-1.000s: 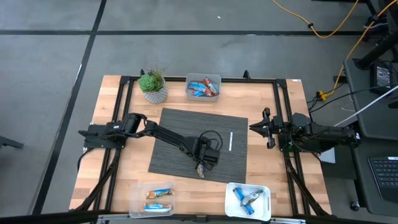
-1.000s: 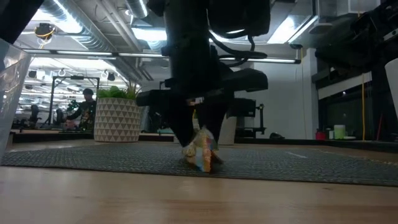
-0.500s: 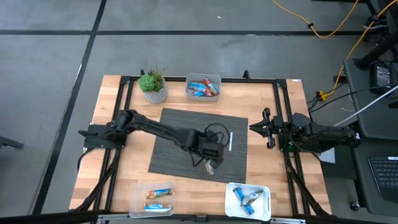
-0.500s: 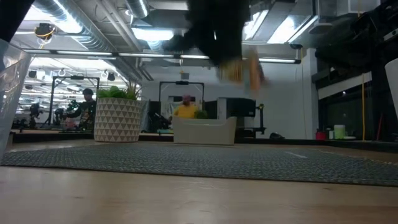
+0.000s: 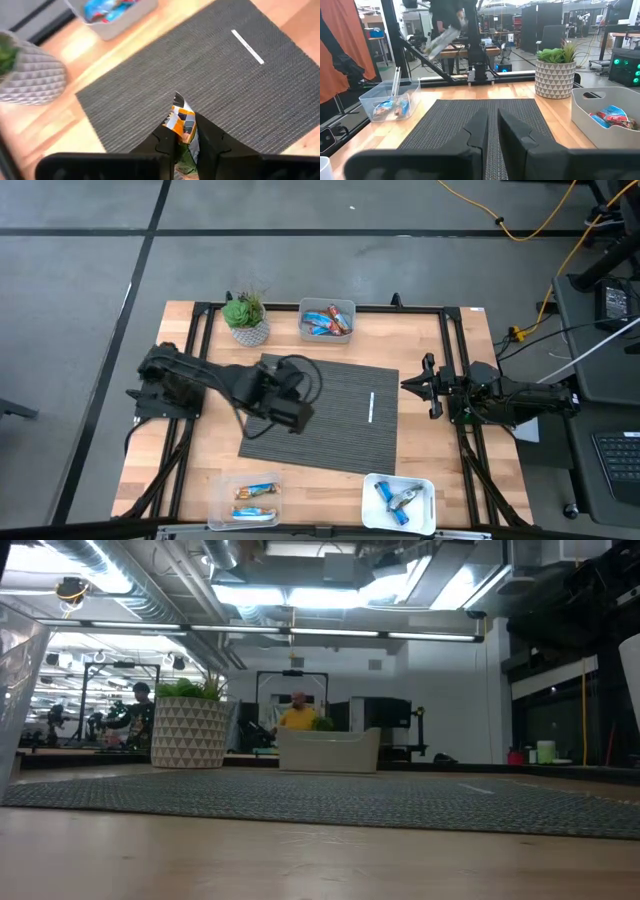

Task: Pick and place Granola Bars by type
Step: Put the yellow granola bar into the transparent bin

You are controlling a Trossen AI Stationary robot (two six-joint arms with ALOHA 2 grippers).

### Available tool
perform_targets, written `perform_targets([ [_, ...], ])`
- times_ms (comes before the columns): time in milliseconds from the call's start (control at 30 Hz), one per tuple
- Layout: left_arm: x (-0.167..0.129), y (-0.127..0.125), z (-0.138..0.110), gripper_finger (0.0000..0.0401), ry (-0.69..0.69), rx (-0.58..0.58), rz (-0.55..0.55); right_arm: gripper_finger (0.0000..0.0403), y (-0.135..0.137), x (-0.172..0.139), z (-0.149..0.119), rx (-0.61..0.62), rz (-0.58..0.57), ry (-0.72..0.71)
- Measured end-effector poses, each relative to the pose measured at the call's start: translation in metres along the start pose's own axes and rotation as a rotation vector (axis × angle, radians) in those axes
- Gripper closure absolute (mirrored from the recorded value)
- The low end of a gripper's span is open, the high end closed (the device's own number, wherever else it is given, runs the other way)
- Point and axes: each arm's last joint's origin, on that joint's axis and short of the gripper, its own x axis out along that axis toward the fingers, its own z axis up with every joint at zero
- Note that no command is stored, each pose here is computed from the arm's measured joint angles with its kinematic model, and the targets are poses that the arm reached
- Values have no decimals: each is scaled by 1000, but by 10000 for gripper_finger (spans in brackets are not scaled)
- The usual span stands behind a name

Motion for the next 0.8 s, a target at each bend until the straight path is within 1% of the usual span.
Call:
perform_targets([
  [100, -16, 10, -3, 372, -33, -13, 2, 357, 0, 0, 0, 0, 0, 0],
  [200, -24, 14, -4, 373, -60, -23, -15, 357, 0, 0, 0, 0, 0, 0],
  [333, -28, 14, -7, 370, -60, -8, -27, 357, 0, 0, 0, 0, 0, 0],
  [467, -30, 12, -12, 372, -27, 13, -50, 357, 0, 0, 0, 0, 0, 0],
  [600, -39, 7, -26, 373, 27, 99, -101, 357, 0, 0, 0, 0, 0, 0],
  [733, -52, 2, -47, 370, 114, 216, -161, 357, 0, 0, 0, 0, 0, 0],
  [800, -58, 1, -59, 372, 167, 254, -184, 357, 0, 0, 0, 0, 0, 0],
])
